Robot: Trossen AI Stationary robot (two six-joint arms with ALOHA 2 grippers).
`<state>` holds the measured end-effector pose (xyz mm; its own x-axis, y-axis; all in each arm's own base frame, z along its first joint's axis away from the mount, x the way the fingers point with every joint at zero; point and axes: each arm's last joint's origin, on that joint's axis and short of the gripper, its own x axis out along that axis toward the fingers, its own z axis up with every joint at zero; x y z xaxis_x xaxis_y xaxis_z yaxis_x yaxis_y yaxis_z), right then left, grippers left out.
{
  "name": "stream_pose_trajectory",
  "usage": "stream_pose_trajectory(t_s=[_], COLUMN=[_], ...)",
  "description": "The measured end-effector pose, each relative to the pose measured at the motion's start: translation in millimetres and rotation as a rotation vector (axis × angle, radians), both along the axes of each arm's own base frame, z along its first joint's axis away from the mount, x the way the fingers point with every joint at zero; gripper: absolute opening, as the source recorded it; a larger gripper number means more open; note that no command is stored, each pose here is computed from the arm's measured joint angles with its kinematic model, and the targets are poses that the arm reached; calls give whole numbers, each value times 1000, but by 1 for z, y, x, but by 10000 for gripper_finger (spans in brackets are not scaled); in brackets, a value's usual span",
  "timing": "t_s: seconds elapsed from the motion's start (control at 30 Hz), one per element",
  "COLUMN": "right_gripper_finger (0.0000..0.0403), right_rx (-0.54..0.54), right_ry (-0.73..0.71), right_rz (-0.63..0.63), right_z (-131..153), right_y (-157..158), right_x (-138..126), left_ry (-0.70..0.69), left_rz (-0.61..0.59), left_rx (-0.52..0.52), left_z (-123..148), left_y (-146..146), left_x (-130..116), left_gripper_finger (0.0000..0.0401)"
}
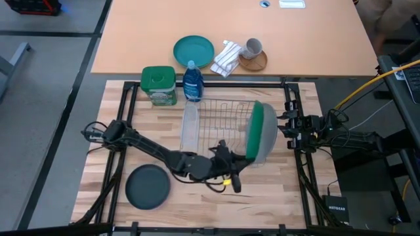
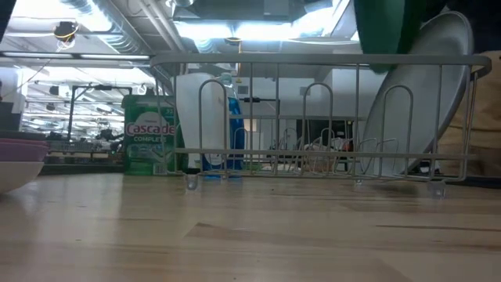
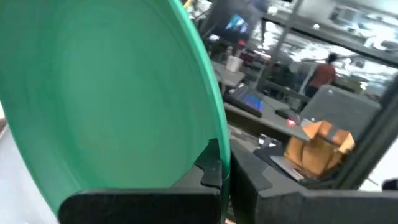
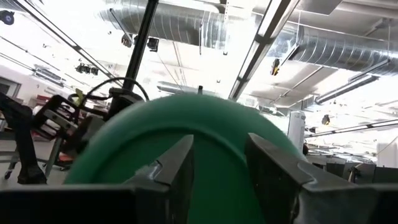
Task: Sort dishes
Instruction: Put the green plate into the dish rack
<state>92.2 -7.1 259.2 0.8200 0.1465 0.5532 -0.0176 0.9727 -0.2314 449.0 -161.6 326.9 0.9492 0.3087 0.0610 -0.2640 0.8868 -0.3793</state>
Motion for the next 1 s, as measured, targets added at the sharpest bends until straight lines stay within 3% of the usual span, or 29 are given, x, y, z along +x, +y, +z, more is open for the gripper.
stream_pose_trajectory(t_s=[0.73,1.0], right_gripper_finger=[147,147], right_rx=[-20,-20], right_ry=[1,4], right_rz=[-14,-14], right_z=[0,-1], right_y=[0,0], right_x=[0,0], left_ry=[10,98], left_rz=[99,143], left_rx=[-243,-297], left_z=[-44,-56], left_y=[50,59], left_x=[33,34], left_gripper_finger=[0,0])
